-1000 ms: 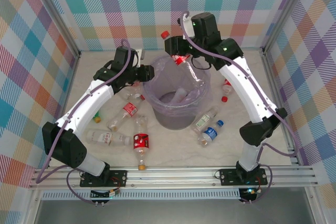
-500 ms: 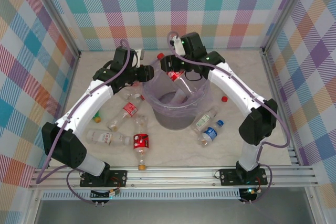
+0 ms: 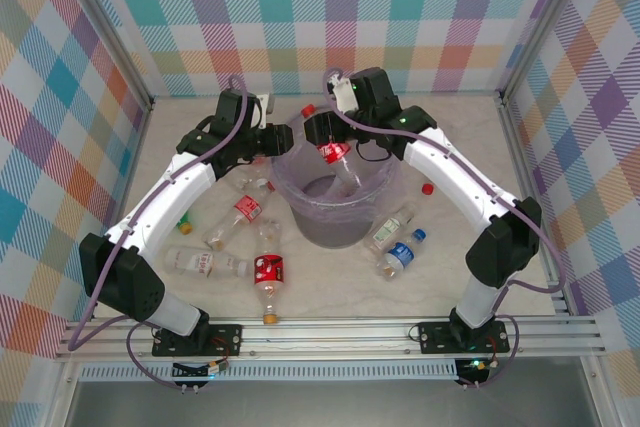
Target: Put the plastic bottles in the bin
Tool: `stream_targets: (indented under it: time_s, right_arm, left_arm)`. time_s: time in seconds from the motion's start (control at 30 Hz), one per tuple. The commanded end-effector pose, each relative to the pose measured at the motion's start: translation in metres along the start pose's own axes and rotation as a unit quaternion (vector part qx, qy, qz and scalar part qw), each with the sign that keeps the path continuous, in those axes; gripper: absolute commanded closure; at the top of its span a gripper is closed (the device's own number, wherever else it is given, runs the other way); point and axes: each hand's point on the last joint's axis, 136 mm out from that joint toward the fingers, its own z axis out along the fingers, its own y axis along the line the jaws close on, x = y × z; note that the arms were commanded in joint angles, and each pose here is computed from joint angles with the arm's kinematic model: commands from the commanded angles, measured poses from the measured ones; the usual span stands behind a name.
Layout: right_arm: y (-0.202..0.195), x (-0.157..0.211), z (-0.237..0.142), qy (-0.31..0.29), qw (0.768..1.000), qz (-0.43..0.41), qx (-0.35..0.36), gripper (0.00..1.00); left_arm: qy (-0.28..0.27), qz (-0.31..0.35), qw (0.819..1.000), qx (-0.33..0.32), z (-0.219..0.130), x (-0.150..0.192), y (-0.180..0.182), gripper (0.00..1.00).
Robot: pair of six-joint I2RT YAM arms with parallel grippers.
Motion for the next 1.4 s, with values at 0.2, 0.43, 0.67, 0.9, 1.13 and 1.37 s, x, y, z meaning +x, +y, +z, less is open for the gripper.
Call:
stream_targets:
  time_s: [0.2,0.43,0.67,0.9,1.13,1.37]
  right_arm:
    - [0.021,-0.023,-0.028,-0.019,0.999,-0.030,-0.018,0.21]
    - [0.027,-0.037,-0.071,-0.037,0.999,-0.034,0.013,0.20]
    - [-0.010,-0.034,-0.137,-0.061,0.992,-0.002,0.107,0.19]
    - [-0.105,0.001,-0.211,-0.085,0.965,0.128,0.213,0.13]
    - [-0.199,0.054,-0.224,-0.044,0.925,0.243,0.289,0.03]
    - [-0.271,0.074,-0.182,-0.015,0.901,0.308,0.306,0.01]
  left_arm:
    - [0.037,-0.005,0.999,-0.031,0.008,0.023,0.019,0.56]
    - [0.036,-0.005,0.999,-0.032,0.007,0.023,0.019,0.55]
    - [0.039,-0.004,0.998,-0.041,0.011,0.025,0.023,0.56]
    - [0.035,-0.003,0.999,-0.042,0.008,0.023,0.023,0.56]
    - [0.036,-0.004,0.999,-0.039,0.008,0.024,0.022,0.56]
    - [0.032,0.000,0.999,-0.044,0.006,0.023,0.023,0.56]
